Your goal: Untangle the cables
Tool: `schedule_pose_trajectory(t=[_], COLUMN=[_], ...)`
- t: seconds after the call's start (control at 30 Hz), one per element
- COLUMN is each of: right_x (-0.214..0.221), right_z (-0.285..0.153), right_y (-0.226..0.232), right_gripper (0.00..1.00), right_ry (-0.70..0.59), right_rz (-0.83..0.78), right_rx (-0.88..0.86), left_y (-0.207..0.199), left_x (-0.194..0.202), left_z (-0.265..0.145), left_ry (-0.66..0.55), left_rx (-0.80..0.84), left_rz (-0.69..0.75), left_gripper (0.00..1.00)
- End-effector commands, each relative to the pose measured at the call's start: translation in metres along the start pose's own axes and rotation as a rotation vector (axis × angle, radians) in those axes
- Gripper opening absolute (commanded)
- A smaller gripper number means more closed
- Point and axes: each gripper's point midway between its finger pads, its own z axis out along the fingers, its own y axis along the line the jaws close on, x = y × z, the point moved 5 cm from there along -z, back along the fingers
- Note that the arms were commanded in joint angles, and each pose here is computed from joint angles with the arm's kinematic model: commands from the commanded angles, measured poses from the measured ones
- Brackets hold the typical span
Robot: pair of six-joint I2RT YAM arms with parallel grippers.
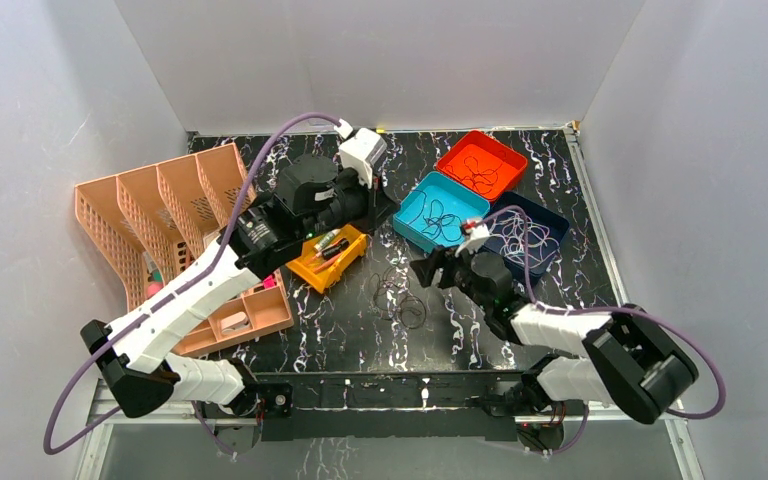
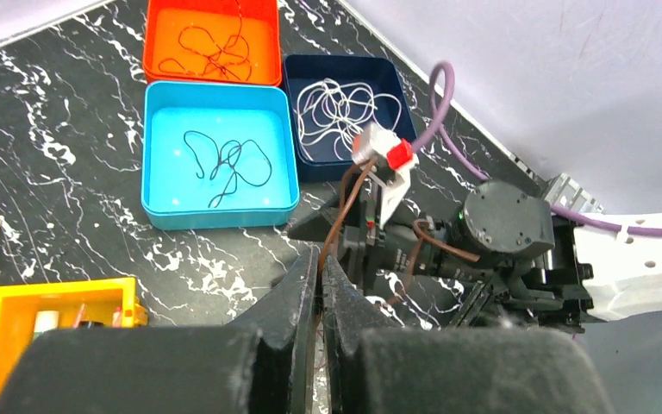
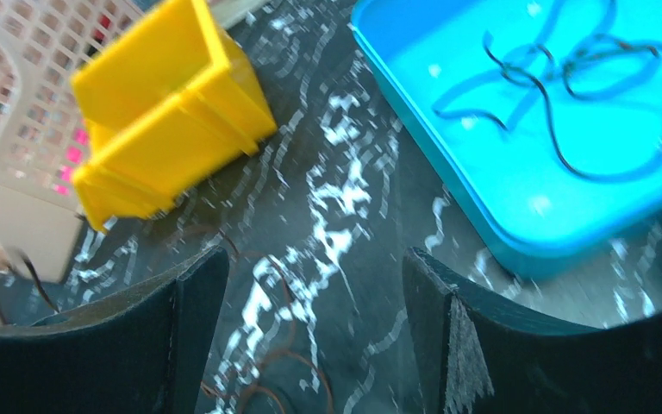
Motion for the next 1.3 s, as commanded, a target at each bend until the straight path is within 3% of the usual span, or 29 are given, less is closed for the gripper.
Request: schedule_pose_trajectory(t=[0.0,0.17,0.47,0.77,0.93,1.13,1.27], right_x=[0.001,-0.007,-0.073,-0.126,-0.134,-0.112,-0.089], right_z=[-0.021,-0.045,-0.083,-0.056,-0.025,0.003,0.011], right_y=[-0.016,-0.008,0.057,0.101,0.101,0.103,0.094], right_gripper=[0.81,0.81,0.83,0.81,0.77,0.6,0.42], right_ry=[-0.048,-0.087,-0.38,-0.461,-0.456,-0.351,-0.272], right_rz=[-0.041,-0.086,-0.263,-0.292,-0.27,-0.212,-0.164], right_rx=[0.087,0.018,-0.374,-0.532,-0.495,-0.555,-0.545], left_y=[-0.005,-0.006,-0.01,-0.015,-0.019,-0.025,-0.03], left_x=[-0.03,-0.044,-0.051,-0.055,-0.058,-0.071,-0.086], left_z=[-0.024,-0.026,-0.026,-0.026,-0.027,-0.031,-0.034], left_ry=[-0.085,-0.112,-0.125,-0.132,-0.135,-0.167,-0.205], left_rx=[-0.006,-0.011,0.005,0.036,0.064,0.09,0.104], left_rz=[0.033,0.058,0.067,0.063,0.06,0.063,0.069], left_gripper=[0.0,0.0,0.0,0.0,0.0,0.0,0.0])
